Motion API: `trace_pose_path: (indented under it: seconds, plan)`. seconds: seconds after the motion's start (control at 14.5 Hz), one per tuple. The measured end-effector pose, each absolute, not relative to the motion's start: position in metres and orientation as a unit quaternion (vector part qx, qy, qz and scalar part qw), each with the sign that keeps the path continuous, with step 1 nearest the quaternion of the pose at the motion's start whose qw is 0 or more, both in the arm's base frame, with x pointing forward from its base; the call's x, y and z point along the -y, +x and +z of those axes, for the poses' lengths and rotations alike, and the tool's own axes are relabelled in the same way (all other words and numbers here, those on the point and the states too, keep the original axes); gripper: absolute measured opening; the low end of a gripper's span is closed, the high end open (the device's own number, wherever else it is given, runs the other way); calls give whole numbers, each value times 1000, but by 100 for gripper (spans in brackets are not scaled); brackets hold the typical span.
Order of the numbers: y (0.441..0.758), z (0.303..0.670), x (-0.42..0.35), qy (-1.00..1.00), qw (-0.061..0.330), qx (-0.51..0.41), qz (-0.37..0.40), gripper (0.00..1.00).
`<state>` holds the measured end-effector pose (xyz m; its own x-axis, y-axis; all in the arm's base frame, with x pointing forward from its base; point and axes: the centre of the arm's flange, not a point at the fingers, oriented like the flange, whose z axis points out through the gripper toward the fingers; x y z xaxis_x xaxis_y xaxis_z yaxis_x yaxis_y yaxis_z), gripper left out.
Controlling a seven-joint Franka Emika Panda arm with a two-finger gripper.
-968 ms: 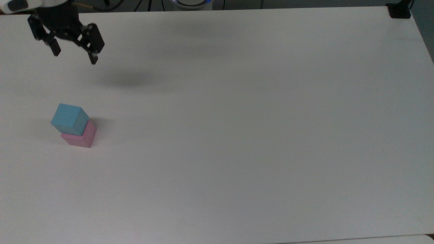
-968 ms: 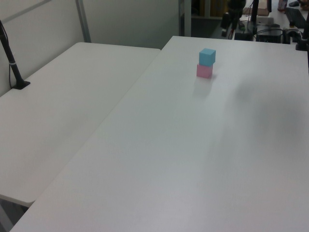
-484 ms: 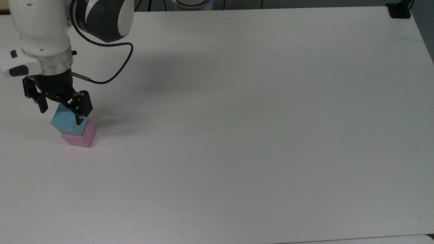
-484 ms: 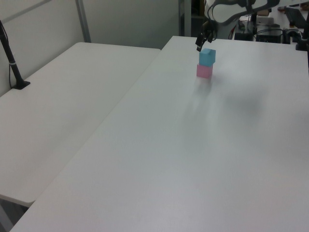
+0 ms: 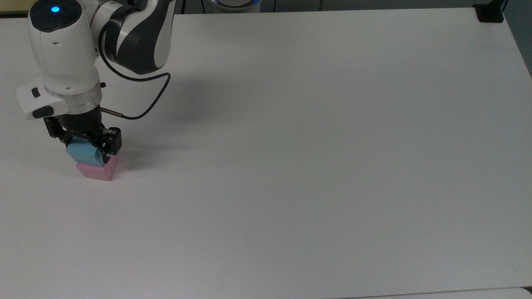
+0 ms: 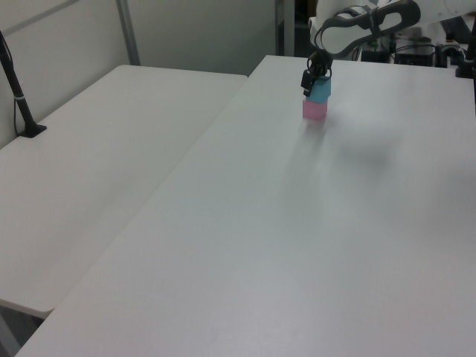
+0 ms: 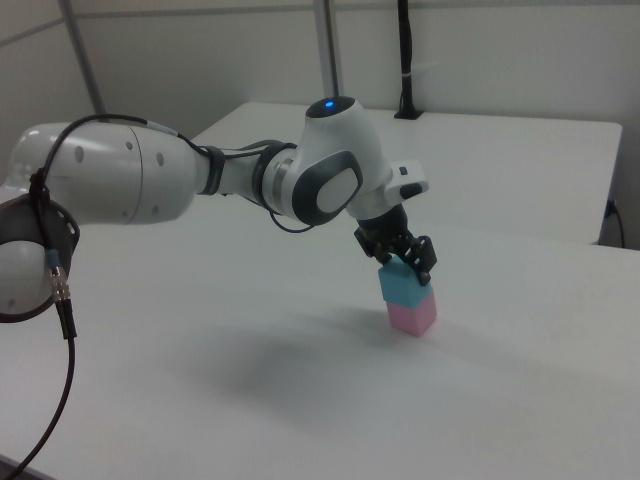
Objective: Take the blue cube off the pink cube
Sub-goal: 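Lower the gripper around the blue cube and close on it, then lift the blue cube off the pink cube and carry it away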
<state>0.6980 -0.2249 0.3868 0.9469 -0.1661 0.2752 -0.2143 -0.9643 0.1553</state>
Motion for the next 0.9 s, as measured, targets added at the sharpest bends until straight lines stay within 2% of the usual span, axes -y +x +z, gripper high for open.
trace_pose_path:
  seconds: [0.14, 0.41, 0.62, 0.76, 0.9]
  plan:
    - [698, 388, 225, 983, 93, 93, 132, 59]
    - [695, 429, 225, 979, 92, 92, 156, 59]
    - [680, 475, 216, 982, 71, 87, 149, 59]
    - [674, 500, 177, 987, 48, 64, 136, 59]
    - [668, 513, 102, 993, 20, 27, 110, 59]
